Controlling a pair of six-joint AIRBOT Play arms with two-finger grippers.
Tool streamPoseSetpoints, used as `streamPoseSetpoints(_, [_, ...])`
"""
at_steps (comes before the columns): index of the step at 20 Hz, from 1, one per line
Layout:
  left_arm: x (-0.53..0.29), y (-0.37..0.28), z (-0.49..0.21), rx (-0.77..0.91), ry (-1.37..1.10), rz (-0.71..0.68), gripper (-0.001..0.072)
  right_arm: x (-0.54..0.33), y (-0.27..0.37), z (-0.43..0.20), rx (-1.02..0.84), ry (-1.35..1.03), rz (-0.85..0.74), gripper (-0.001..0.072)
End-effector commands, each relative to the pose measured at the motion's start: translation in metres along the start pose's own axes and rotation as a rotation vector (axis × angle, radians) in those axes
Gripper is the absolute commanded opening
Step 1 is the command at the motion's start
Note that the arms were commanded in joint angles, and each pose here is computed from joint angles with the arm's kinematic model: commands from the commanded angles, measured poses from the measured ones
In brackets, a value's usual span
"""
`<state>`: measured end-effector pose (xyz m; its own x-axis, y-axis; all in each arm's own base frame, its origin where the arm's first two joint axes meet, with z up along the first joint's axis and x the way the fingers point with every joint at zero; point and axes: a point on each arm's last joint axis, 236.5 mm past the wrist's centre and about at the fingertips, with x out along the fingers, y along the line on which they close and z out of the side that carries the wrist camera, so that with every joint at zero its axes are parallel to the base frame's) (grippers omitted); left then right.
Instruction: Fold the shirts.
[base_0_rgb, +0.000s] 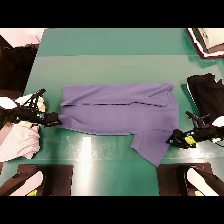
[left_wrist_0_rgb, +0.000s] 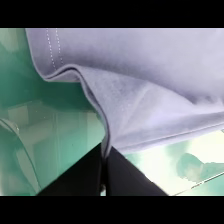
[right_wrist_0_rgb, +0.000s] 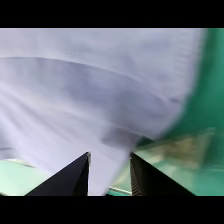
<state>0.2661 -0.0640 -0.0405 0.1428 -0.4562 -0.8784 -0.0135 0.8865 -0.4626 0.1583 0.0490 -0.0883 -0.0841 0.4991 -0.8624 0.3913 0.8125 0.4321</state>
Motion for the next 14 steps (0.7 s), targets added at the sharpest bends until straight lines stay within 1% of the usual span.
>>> streamPoseSetpoints(1, [0.000,0.000,-0.001,0.001,0.002,0.000,0.0027,0.010,-0.005,0.014,0.029,-0.024,0.002,0.0192])
streamPoseSetpoints(2, [0.000,0.000,-0.001,0.001,0.002,0.000,0.0027,0.010,-0.005,0.016,0.026,-0.029,0.000,0.0139])
streamPoseSetpoints(3, [0.000,0.000,-0.001,0.001,0.003,0.000,0.0027,0.009,-0.005,0.016,0.016,-0.032,0.001,0.0064])
streamPoseSetpoints(4, [-0.001,0.000,-0.001,0.002,0.005,0.000,0.0027,0.008,-0.006,0.016,0.000,-0.039,-0.006,0.0017])
streamPoseSetpoints(7, [-0.004,0.008,-0.009,0.037,0.046,0.040,0.0026,-0.008,-0.011,0.007,-0.058,-0.055,-0.064,0.0015])
streamPoseSetpoints(10, [-0.024,0.011,-0.020,0.099,0.072,0.095,0.0026,-0.047,-0.013,-0.012,-0.132,-0.067,-0.156,0.0015])
streamPoseSetpoints(12, [-0.036,0.002,-0.034,0.140,0.092,0.087,0.0026,-0.070,-0.016,-0.025,-0.147,-0.087,-0.219,0.0015])
streamPoseSetpoints(14, [-0.045,-0.007,-0.053,0.151,0.117,0.074,0.0026,-0.086,-0.010,-0.037,-0.169,-0.121,-0.231,0.0015])
